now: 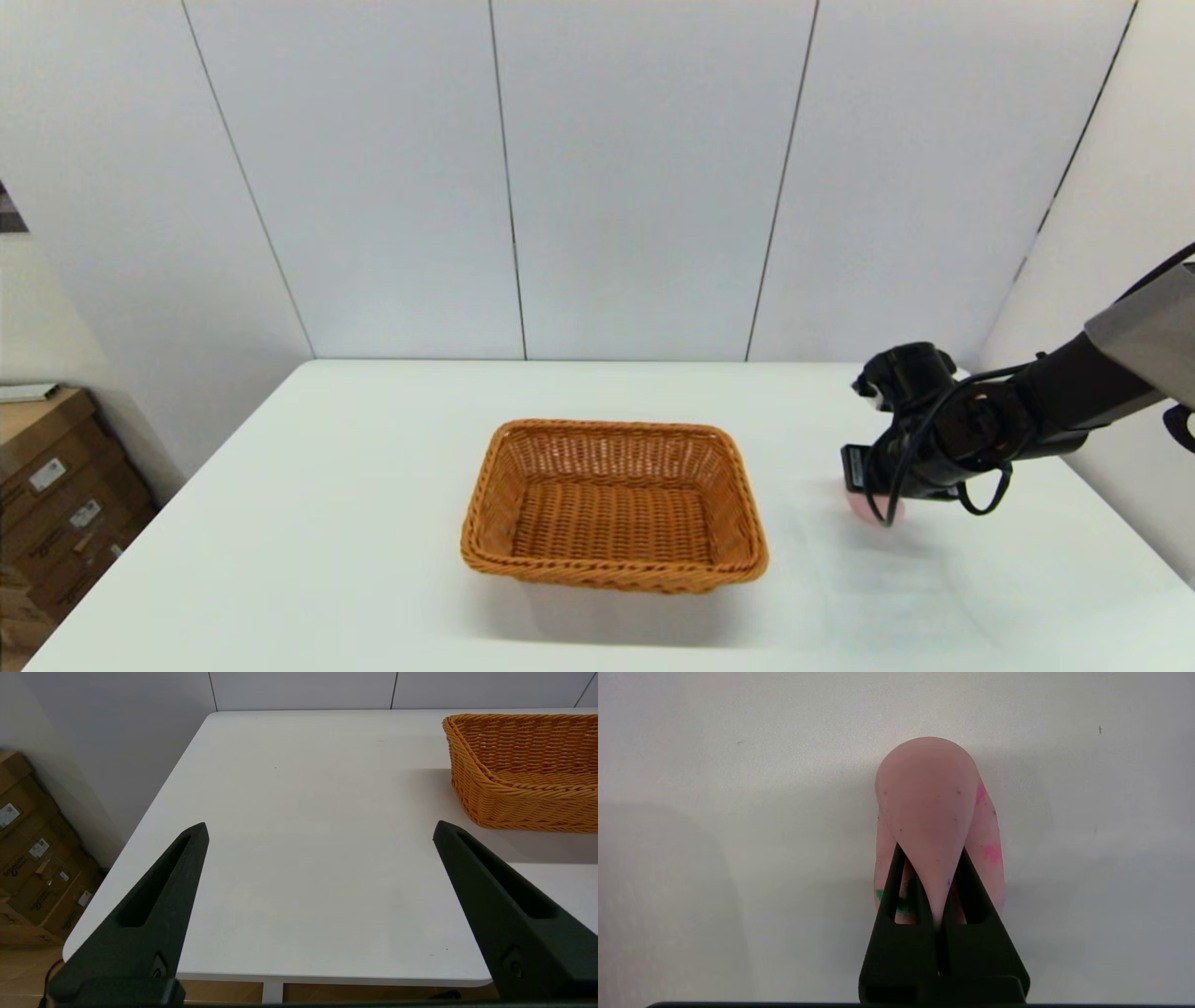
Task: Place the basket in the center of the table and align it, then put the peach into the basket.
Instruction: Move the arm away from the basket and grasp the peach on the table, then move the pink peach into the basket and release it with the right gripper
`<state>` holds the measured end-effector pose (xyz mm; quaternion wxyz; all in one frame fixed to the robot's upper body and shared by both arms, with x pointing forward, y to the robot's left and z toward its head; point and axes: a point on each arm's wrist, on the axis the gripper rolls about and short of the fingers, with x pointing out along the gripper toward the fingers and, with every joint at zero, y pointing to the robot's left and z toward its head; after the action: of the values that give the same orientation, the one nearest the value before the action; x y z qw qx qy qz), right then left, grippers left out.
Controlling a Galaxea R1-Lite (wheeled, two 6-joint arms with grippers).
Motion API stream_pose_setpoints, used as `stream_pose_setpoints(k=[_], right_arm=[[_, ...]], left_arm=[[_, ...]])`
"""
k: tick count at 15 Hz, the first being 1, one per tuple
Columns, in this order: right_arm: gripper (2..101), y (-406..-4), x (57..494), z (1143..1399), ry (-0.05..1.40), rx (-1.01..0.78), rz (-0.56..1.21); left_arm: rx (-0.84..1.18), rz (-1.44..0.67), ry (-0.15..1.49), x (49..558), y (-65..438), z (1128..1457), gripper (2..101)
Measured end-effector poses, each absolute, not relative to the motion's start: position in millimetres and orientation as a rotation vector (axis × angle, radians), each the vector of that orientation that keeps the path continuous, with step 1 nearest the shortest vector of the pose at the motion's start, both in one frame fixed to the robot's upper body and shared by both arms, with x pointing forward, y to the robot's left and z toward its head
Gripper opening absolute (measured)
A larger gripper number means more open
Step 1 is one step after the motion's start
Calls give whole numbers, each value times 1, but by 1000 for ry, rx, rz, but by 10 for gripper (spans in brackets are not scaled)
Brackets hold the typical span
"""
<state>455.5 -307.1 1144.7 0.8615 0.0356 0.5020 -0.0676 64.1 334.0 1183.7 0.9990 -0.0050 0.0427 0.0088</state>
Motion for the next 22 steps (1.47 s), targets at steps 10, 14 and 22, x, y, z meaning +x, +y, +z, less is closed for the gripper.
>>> stream_pose_setpoints(k=[10, 14, 22], right_arm=[[54, -303, 433, 1224, 942, 167, -66], [54, -260, 405, 1273, 938, 191, 119], [54, -145, 386, 1299, 933, 110, 419]], left_arm=[[-23, 27, 84, 64, 334, 1184, 978], [-23, 28, 85, 64, 334, 1184, 978], [-23, 27, 85, 64, 334, 1184, 978]])
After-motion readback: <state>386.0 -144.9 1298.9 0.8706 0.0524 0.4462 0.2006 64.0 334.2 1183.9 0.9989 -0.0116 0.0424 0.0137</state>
